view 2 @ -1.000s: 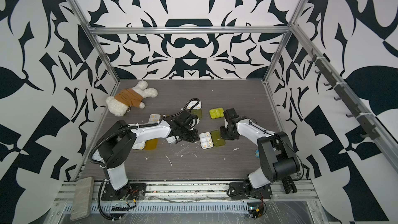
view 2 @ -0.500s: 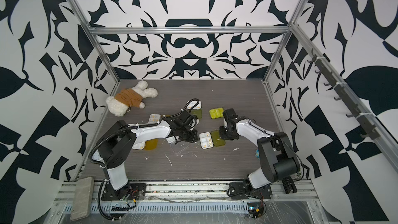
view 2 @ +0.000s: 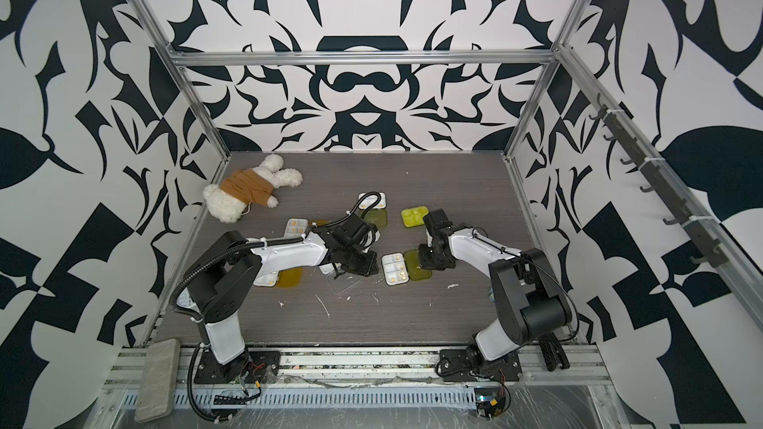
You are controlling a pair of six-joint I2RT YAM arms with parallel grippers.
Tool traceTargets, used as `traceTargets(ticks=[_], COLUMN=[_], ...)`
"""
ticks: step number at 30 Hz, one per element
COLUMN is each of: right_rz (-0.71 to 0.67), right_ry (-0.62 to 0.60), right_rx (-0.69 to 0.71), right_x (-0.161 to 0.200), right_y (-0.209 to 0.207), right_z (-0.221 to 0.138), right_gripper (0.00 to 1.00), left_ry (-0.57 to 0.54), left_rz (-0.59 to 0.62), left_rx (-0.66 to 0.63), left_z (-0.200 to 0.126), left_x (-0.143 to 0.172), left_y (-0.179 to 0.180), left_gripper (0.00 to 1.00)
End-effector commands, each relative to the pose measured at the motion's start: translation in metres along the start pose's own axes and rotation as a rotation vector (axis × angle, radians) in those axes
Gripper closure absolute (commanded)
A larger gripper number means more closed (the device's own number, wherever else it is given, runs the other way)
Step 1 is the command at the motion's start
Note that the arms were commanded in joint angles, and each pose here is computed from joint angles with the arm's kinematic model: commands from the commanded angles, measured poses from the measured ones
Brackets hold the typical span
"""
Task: Close pillboxes
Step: Close the lid on the pillbox.
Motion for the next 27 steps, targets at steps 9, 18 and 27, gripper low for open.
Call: traceTargets(ticks=[9,18,27], right_rz=[-0.022,-0.050,-0.072], right_ry=[-0.017,-0.009,-0.016], right_rx=[0.025,0.068,0.084], right_x=[0.000,-0.001,-0.004], right_y=[0.002,0.006,0.012], right_z=[-0.007,-0.008,-0.016], right_gripper=[0.94,0.94,0.94], left_ry=[0.001,0.003,0.020], left_rz=[-0.001,0.000,0.002], left_rx=[0.005,0.002,-0.023], left_z=[-0.005,-0.003,0.005], left_x=[0.004,0.004,0.006], left_y=[-0.005,-0.004,-0.003], left_gripper=[0.83,0.83,0.83])
Point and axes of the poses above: each gripper's point midway between its finger pads, its own z axis out along the fingers, its own y axis along the line the jaws close on, x = y × z, the point moved 7 cm from there along -z, back along the fingers, and after that the axes turned 9 degrees about -z, right-handed, at the moved point
